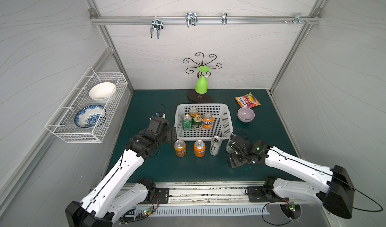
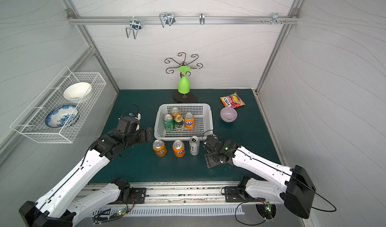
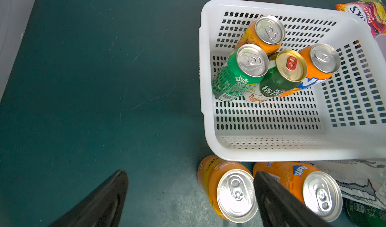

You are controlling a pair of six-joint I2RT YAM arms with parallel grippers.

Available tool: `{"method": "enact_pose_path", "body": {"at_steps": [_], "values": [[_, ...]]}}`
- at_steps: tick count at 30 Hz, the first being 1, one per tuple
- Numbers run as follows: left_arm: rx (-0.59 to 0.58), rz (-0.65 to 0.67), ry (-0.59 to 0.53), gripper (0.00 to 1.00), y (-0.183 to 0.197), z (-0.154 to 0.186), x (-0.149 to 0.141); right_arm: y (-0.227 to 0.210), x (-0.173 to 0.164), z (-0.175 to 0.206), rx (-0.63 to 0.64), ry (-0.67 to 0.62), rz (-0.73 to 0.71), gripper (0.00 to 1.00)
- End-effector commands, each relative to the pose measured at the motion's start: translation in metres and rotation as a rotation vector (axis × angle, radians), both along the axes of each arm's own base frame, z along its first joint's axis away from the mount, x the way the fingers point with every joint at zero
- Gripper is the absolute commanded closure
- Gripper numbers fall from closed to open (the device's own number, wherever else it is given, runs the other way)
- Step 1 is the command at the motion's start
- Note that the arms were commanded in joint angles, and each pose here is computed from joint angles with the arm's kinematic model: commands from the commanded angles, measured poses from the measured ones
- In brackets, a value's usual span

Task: Take out the drinks from the basket
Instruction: Place the drink at the center of the board.

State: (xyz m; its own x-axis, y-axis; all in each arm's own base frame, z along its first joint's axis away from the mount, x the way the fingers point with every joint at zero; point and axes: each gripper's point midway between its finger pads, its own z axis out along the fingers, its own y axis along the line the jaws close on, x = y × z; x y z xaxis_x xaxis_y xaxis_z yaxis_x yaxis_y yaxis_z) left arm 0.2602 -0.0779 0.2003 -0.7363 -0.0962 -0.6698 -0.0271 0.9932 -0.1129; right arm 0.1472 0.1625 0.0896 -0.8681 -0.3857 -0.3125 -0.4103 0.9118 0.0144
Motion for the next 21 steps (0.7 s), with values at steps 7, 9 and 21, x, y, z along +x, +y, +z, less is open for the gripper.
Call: {"method": "enact_pose_path", "body": {"at_steps": [7,9,21], "values": [[-0.014,0.001,-0.054,0.02,-0.001,0.017,0.008,-0.002,0.003,0.046,0.041,-0.079,0.025,0.01],[-0.013,0.001,-0.054,0.02,-0.001,0.017,0.008,-0.005,0.005,0.055,0.034,-0.100,0.032,0.01],[-0.020,-0.007,-0.055,0.02,-0.003,0.021,0.008,0.011,0.032,0.116,0.111,-0.205,0.120,0.01]]}}
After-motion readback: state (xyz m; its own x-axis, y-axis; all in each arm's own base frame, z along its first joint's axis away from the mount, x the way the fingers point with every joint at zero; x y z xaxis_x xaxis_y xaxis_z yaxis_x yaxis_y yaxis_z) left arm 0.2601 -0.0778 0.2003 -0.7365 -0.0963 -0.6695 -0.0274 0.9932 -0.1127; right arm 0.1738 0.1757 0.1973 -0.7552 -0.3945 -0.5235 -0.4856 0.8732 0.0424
